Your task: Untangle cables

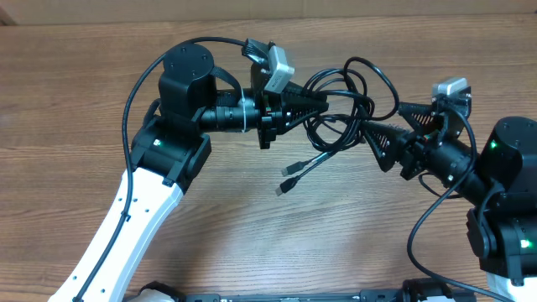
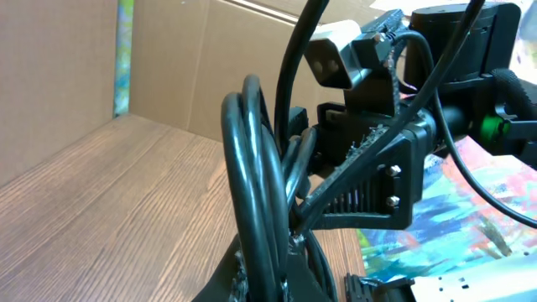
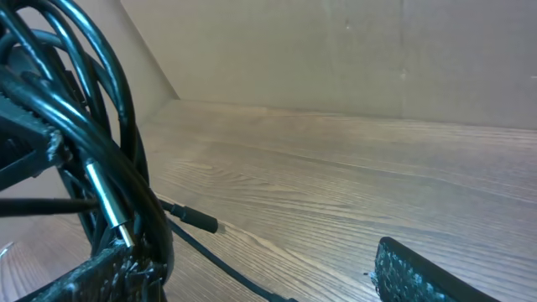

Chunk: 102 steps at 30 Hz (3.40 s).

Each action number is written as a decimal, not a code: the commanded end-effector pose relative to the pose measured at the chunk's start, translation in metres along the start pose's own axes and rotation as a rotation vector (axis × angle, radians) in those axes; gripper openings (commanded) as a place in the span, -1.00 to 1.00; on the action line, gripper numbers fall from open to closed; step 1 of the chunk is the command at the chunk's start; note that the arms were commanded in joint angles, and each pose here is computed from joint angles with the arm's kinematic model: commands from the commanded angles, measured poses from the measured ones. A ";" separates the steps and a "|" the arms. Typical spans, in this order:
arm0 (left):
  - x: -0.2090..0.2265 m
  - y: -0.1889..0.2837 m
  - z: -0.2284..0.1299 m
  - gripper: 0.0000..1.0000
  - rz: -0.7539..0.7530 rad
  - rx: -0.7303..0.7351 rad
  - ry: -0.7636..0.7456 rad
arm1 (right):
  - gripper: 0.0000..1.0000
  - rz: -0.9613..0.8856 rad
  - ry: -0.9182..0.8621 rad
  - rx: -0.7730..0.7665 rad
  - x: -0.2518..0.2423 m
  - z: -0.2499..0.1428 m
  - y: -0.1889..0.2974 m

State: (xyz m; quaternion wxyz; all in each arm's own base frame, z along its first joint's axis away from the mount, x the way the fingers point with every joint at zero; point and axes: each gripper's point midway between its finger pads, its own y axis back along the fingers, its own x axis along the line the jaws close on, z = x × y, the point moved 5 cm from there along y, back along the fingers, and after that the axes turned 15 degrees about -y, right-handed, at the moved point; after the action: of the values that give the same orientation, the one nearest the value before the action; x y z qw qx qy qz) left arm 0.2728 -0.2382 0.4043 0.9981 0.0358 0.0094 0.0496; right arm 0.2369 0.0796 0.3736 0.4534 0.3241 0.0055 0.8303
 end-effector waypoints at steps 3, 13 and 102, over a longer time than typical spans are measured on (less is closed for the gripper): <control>-0.017 -0.003 0.011 -0.92 -0.101 -0.022 -0.015 | 0.68 -0.020 0.013 -0.043 0.002 0.011 0.004; -0.039 -0.017 0.014 -0.92 -0.188 -0.031 -0.039 | 0.64 -0.011 0.028 -0.064 0.004 0.015 0.004; -0.035 -0.011 0.017 -0.92 -0.189 -0.063 -0.210 | 1.00 -0.187 -0.253 -0.012 -0.030 0.003 -0.012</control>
State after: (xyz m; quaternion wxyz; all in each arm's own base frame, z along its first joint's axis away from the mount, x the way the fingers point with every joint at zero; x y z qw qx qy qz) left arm 0.2635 -0.2585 0.4018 0.9989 0.0351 -0.0202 0.0224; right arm 0.2525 0.0785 0.3555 0.4657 0.4336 -0.0149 0.7713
